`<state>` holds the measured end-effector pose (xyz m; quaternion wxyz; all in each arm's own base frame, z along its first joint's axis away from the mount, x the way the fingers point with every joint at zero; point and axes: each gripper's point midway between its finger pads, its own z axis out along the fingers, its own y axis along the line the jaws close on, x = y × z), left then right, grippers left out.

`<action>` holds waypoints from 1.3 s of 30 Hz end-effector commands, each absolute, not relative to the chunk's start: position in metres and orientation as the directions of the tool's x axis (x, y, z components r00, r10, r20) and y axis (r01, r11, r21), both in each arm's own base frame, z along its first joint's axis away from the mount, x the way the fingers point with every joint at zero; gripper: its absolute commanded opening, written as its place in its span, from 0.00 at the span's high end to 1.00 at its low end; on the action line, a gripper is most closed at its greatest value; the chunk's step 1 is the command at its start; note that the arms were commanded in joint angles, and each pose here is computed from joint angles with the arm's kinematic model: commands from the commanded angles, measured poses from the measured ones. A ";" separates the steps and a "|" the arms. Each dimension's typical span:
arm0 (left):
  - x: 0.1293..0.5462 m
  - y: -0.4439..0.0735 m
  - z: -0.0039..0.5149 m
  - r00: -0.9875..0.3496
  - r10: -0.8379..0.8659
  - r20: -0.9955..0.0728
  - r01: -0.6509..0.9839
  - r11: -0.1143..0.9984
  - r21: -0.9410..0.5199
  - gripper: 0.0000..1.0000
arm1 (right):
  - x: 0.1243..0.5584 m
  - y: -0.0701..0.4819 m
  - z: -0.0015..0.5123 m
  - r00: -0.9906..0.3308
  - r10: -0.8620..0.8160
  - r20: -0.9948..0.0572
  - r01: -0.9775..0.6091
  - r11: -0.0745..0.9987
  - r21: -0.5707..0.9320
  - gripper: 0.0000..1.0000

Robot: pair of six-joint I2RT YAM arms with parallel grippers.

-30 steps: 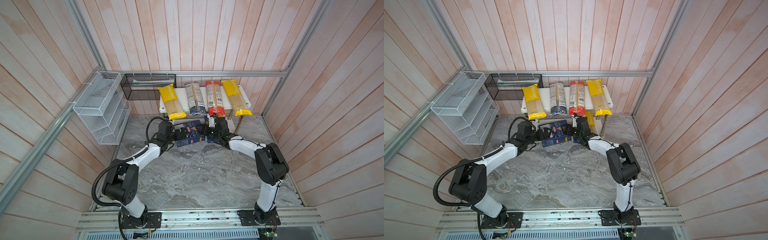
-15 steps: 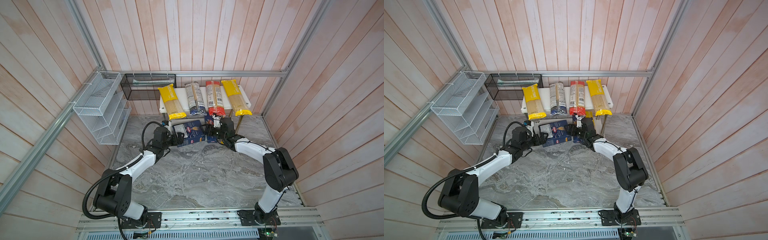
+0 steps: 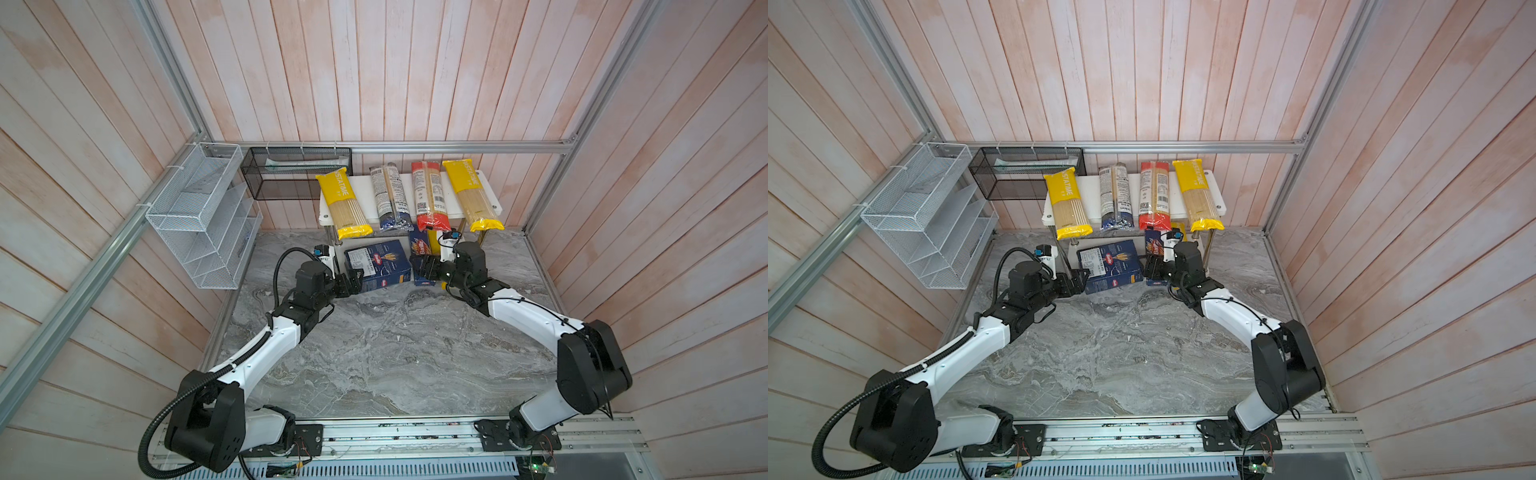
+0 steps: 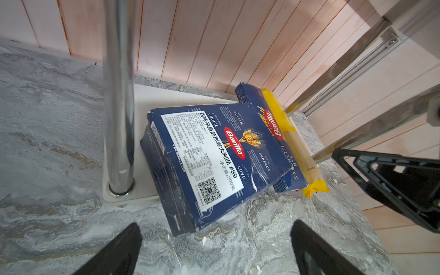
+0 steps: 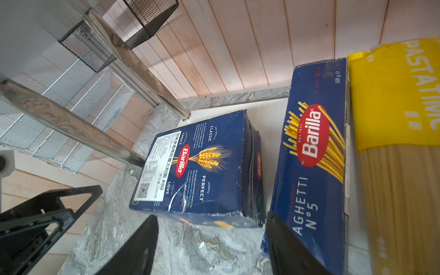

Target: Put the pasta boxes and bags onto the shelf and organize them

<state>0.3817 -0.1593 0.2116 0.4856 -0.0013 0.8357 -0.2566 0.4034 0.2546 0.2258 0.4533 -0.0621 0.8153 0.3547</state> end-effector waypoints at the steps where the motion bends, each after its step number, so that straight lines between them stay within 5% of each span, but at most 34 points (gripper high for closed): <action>1: 0.370 -0.149 0.204 -0.542 -0.251 -0.802 0.213 0.882 -0.420 0.00 | 0.384 0.251 0.213 -0.609 0.184 -0.771 -0.413 0.757 0.507 0.29; 10: 0.325 -0.120 0.200 -0.539 -0.325 -0.777 0.131 0.879 -0.459 0.00 | 0.327 0.276 0.214 -0.632 0.072 -0.772 -0.490 0.734 0.470 0.29; 18: 0.281 -0.096 0.195 -0.547 -0.488 -0.681 0.105 0.767 -0.634 0.00 | 0.298 0.337 0.190 -0.672 0.031 -0.740 -0.553 0.643 0.530 0.30; 39: 0.258 -0.089 0.177 -0.568 -0.474 -0.673 0.082 0.781 -0.619 0.00 | 0.339 0.422 0.158 -0.681 -0.052 -0.730 -0.620 0.572 0.538 0.31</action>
